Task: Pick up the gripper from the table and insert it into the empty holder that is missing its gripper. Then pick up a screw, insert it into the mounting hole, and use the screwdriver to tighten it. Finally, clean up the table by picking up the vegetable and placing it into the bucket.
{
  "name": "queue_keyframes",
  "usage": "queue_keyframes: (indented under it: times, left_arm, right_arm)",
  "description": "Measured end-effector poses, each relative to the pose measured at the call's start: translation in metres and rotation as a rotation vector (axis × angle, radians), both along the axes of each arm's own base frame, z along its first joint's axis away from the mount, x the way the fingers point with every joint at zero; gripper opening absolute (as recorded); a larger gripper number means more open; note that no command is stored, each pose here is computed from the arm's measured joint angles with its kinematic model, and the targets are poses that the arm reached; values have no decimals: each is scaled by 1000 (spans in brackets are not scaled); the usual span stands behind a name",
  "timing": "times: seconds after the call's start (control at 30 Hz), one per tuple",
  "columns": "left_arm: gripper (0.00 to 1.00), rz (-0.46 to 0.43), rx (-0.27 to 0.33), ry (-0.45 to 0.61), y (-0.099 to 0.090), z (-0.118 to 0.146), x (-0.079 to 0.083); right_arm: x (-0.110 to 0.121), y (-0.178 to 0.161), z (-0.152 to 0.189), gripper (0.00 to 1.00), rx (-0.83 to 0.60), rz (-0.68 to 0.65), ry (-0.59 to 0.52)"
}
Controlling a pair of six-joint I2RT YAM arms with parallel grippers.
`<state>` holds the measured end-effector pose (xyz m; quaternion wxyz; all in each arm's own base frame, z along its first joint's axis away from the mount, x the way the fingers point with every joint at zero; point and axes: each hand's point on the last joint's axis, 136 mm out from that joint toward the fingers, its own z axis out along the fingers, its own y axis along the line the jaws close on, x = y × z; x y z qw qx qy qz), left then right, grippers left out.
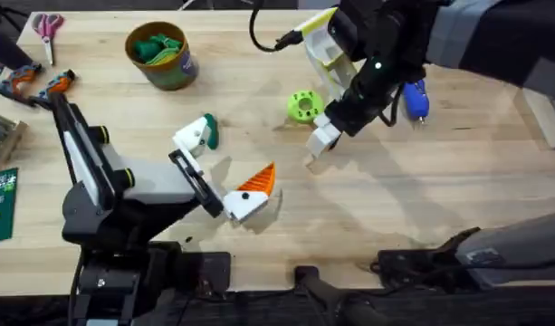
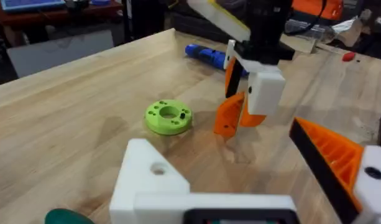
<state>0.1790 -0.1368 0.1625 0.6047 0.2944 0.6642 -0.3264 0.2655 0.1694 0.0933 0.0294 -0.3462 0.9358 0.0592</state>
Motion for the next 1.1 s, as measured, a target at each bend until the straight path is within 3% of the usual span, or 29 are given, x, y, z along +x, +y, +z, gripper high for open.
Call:
queue_keyframes:
  times: [0.2, 0.67, 1.1]
  left_arm:
    - [986, 0, 0, 0, 0, 0, 0]
    - [985, 0, 0, 0, 0, 0, 0]
    - [986, 0, 0, 0, 0, 0, 0]
  right_arm:
    - [4, 2, -19, 917, -20, -4, 34]
    - [8, 2, -7, 809, -26, -8, 24]
    - [7, 0, -1, 798, -38, -9, 31]
